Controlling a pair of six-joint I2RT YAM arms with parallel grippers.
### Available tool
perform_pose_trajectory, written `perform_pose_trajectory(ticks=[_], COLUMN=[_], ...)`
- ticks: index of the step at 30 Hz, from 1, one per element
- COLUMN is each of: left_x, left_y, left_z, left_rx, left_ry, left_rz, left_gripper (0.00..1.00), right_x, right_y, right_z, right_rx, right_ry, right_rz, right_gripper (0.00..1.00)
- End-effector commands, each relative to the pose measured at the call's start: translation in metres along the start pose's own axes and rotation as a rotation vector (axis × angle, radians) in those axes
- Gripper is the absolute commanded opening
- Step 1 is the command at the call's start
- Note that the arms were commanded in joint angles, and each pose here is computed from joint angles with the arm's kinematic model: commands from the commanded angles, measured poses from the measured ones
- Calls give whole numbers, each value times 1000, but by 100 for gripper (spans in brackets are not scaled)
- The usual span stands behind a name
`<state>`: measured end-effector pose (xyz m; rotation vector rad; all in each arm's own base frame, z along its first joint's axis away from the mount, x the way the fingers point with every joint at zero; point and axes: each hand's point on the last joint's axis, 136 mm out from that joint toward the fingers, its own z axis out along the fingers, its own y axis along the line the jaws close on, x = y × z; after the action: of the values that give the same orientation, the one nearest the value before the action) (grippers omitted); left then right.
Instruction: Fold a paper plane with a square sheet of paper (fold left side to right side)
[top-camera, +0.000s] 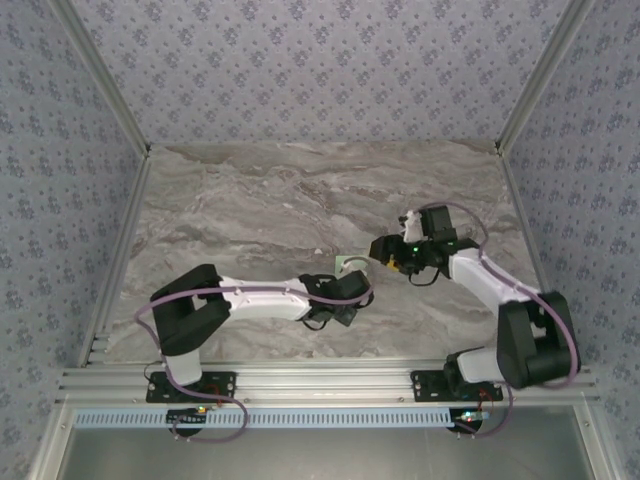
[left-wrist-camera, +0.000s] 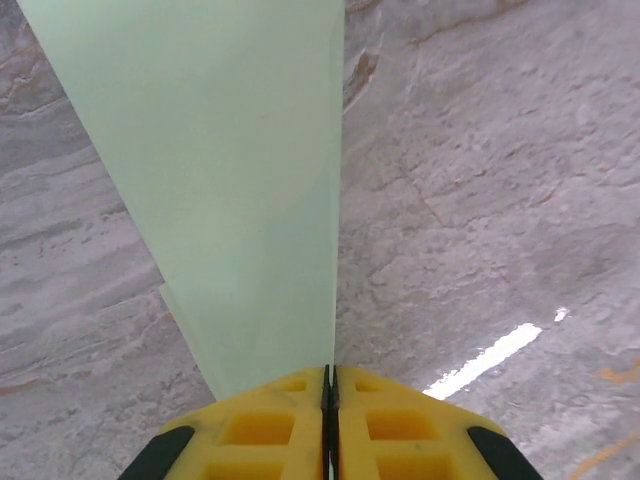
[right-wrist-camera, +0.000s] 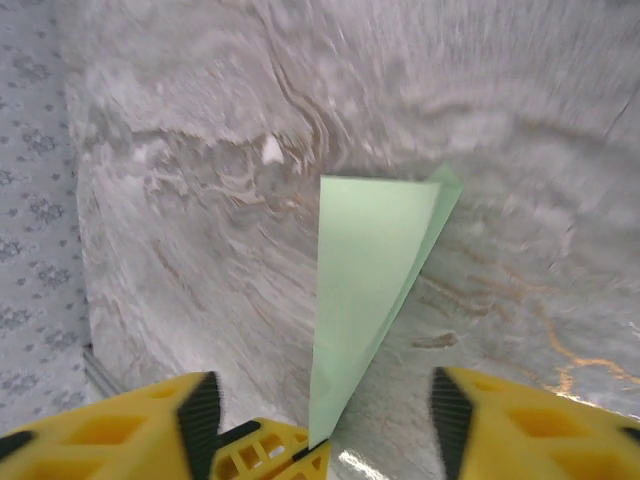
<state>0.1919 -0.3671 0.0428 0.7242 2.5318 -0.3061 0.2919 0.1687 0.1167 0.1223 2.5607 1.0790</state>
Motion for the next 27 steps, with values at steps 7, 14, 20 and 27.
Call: perform_pose_trajectory(ticks=[7,14,20,27], left_x=[-30,-36,-41,-38], left_y=[-15,-15,-10,-6], left_z=[-15,-10,-9,-3], left_rx=[372,513,610,665], left_ry=[-99,-109,-128,-127], left_rz=[-269,-397,-497,-577], left_gripper=[9,8,6,4], right_x=[32,44,50,47], right_y=[-29,-30,-24,-7], right_z=[-6,9,22,41], right_rx=[73,41,-8,-137], right_ry=[-4,-1,12,30], right_rz=[-64,-74,-99,-94], right_gripper=[74,72,72,72])
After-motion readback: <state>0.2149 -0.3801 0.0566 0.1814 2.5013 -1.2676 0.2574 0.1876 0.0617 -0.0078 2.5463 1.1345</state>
